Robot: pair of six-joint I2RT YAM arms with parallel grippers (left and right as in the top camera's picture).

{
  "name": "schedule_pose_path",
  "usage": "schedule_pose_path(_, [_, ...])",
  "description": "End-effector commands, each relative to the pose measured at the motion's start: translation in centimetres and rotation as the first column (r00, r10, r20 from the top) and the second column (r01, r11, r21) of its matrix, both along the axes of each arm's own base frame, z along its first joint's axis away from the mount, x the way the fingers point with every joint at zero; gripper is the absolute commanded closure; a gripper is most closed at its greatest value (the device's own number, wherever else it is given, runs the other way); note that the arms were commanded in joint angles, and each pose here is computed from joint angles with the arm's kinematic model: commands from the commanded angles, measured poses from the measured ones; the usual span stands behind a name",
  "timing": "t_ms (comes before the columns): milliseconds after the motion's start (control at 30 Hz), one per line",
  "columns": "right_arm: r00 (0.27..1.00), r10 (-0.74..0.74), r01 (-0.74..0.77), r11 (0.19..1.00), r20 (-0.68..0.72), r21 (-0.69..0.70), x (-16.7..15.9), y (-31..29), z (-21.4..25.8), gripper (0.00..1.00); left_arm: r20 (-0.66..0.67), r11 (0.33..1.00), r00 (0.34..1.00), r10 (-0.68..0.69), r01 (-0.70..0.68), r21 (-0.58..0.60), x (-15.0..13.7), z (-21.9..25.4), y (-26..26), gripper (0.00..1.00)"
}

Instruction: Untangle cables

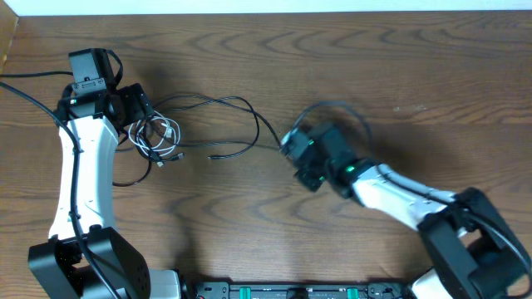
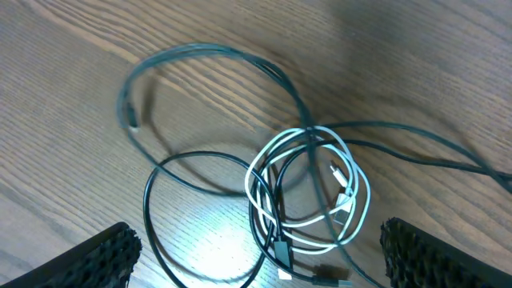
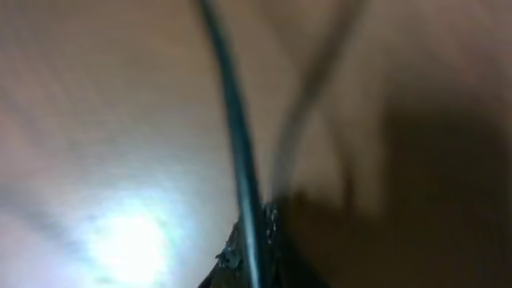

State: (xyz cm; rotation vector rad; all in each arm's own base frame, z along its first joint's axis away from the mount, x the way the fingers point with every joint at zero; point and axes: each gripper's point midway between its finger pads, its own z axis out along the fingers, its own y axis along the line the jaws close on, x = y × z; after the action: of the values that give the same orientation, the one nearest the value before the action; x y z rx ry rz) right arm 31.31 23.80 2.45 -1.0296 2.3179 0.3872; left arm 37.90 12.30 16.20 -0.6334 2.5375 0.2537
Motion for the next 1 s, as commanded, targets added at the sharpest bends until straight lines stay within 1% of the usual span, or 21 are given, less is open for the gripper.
schedule_pose_path(0, [0.973, -0.230, 0.229, 0.973, 0.027, 0.034, 3.6, -5.2, 2.9, 0.99, -0.009, 1.000, 1.000, 0.021, -0.021, -0.003, -0.1, -0.3, 0.2, 0.04])
schedule_pose_path(67, [0.942, -0.336, 0.335, 0.942, 0.023, 0.030, 4.9, -9.4, 3.7, 0.99, -0.011, 1.000, 1.000, 0.021, -0.021, -0.004, -0.2, -0.3, 0.2, 0.04])
schedule_pose_path(167, [0.869, -0.495, 0.494, 0.869, 0.008, 0.018, 5.7, -16.1, 4.4, 0.99, -0.011, 1.000, 1.000, 0.020, -0.020, -0.005, -0.2, -0.3, 0.2, 0.04])
schedule_pose_path(267, [0.765, -0.644, 0.644, 0.765, -0.011, 0.005, 5.6, -22.9, 4.8, 0.99, -0.003, 0.999, 1.000, 0.001, -0.001, -0.039, 0.0, -0.4, -0.5, 0.04])
schedule_pose_path(300, [0.707, -0.707, 0.708, 0.707, -0.024, 0.003, 5.1, -26.0, 4.9, 0.99, 0.000, 0.999, 1.000, -0.006, 0.006, -0.050, 0.1, -0.4, -0.7, 0.04])
schedule_pose_path(333, [0.677, -0.735, 0.735, 0.677, -0.040, 0.013, 4.8, -27.6, 4.9, 0.99, 0.001, 0.998, 1.000, -0.010, 0.010, -0.057, 0.1, -0.5, -0.8, 0.04])
schedule_pose_path(367, [0.663, -0.746, 0.748, 0.663, -0.056, 0.030, 4.5, -28.5, 5.0, 0.99, 0.005, 0.998, 1.000, -0.016, 0.016, -0.066, 0.2, -0.5, -1.0, 0.04])
schedule_pose_path(400, [0.664, -0.744, 0.748, 0.661, -0.078, 0.058, 4.3, -29.0, 5.2, 0.99, 0.010, 0.997, 1.000, -0.022, 0.022, -0.075, 0.3, -0.5, -1.2, 0.04])
schedule_pose_path(467, [0.716, -0.686, 0.698, 0.697, -0.131, 0.163, 4.1, -28.3, 5.9, 0.98, 0.022, 0.992, 0.998, -0.065, 0.067, -0.108, 0.7, -0.5, -2.0, 0.04])
schedule_pose_path(500, [0.744, -0.650, 0.667, 0.713, -0.153, 0.217, 4.0, -27.6, 6.3, 0.94, 0.029, 0.987, 0.994, -0.101, 0.104, -0.121, 0.9, -0.4, -2.6, 0.04])
schedule_pose_path(533, [0.767, -0.618, 0.640, 0.720, -0.173, 0.267, 3.9, -26.9, 6.8, 0.85, 0.038, 0.979, 0.988, -0.150, 0.154, -0.134, 1.1, -0.4, -3.3, 0.04])
schedule_pose_path(567, [0.776, -0.603, 0.629, 0.722, -0.183, 0.288, 3.8, -26.5, 7.0, 0.75, 0.044, 0.972, 0.982, -0.183, 0.188, -0.139, 1.3, -0.4, -3.8, 0.04])
schedule_pose_path(600, [0.778, -0.600, 0.627, 0.724, -0.188, 0.286, 3.8, -26.4, 6.9, 0.52, 0.049, 0.965, 0.975, -0.218, 0.223, -0.140, 1.5, -0.3, -4.4, 0.04])
schedule_pose_path(633, [0.781, -0.593, 0.624, 0.729, -0.196, 0.281, 3.6, -26.0, 6.8, 0.01, 0.051, 0.956, 0.966, -0.254, 0.258, -0.137, 1.7, -0.3, -4.9, 0.04])
schedule_pose_path(733, [0.786, -0.574, 0.618, 0.741, -0.229, 0.264, 3.0, -25.0, 6.3, 0.01, 0.053, 0.922, 0.930, -0.363, 0.366, -0.124, 2.0, -0.2, -6.5, 0.04])
schedule_pose_path(867, [0.788, -0.528, 0.604, 0.763, -0.317, 0.229, 1.3, -22.8, 5.4, 0.01, 0.055, 0.827, 0.835, -0.548, 0.550, -0.117, 2.0, -0.2, -9.6, 0.04])
schedule_pose_path(900, [0.782, -0.515, 0.603, 0.768, -0.350, 0.215, 0.6, -22.2, 5.1, 0.01, 0.052, 0.800, 0.807, -0.588, 0.589, -0.114, 1.9, -0.3, -10.3, 0.02])
schedule_pose_path(967, [0.768, -0.493, 0.600, 0.778, -0.409, 0.189, -0.8, -21.3, 4.5, 0.01, 0.039, 0.759, 0.765, -0.643, 0.643, -0.106, 1.6, -0.4, -11.3, 0.04])
